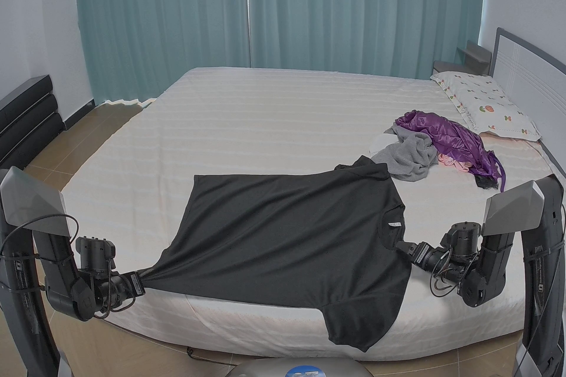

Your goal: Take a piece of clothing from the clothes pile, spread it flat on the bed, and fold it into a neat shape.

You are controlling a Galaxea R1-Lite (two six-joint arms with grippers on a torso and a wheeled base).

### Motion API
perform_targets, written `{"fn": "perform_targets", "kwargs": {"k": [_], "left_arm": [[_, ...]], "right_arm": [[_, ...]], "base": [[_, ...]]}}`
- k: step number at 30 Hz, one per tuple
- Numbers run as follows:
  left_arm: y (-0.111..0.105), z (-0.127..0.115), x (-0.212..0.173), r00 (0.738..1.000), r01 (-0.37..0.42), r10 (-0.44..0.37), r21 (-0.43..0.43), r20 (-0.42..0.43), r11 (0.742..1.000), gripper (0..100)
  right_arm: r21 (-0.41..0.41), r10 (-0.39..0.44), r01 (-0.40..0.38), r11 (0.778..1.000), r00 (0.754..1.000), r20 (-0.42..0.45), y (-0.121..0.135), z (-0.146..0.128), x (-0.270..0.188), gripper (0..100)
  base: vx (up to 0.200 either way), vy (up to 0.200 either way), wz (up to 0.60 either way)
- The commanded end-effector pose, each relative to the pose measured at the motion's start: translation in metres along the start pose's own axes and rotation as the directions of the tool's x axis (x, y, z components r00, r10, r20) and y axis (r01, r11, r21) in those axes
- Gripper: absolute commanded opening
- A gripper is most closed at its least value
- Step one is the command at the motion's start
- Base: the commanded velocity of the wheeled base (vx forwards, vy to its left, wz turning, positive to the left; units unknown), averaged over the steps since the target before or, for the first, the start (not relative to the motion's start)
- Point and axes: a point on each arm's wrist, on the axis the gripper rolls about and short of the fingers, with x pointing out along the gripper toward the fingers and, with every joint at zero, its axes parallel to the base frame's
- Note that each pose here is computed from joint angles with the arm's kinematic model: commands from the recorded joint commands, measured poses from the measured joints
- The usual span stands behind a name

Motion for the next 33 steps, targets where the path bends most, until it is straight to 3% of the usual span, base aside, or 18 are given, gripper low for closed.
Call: {"fn": "perform_targets", "kwargs": {"k": [1,7,17,27,28,33], "left_arm": [[0.0,-0.001,0.0,1.0,0.0,0.0,0.001,-0.006,1.0,0],[-0.001,-0.002,-0.001,1.0,0.002,-0.002,0.004,-0.009,1.0,0],[-0.007,-0.004,0.0,1.0,0.026,-0.025,0.012,-0.011,1.0,0],[-0.01,-0.004,0.002,0.999,0.033,-0.033,0.0,-0.009,0.999,0],[-0.01,-0.004,0.002,0.999,0.033,-0.033,0.0,-0.01,0.999,0],[-0.01,-0.005,0.003,0.999,0.031,-0.031,0.0,-0.015,1.0,0]], "right_arm": [[0.0,0.005,-0.005,1.0,1.0,-0.02,0.001,-0.001,0.001,0],[-0.053,-0.015,0.013,0.998,0.999,-0.039,0.002,0.0,0.001,0],[-0.062,0.017,-0.011,0.998,0.996,0.092,0.012,0.031,0.011,0],[-0.069,0.016,-0.01,0.998,0.997,0.079,0.016,0.033,0.027,0],[-0.068,0.009,-0.004,0.998,0.997,0.07,0.014,0.03,0.028,100],[-0.066,0.011,-0.006,0.998,0.997,0.071,0.013,0.03,0.025,100]], "base": [[0.0,0.0,0.0],[0.0,0.0,0.0],[0.0,0.0,0.0],[0.0,0.0,0.0],[0.0,0.0,0.0],[0.0,0.0,0.0]]}}
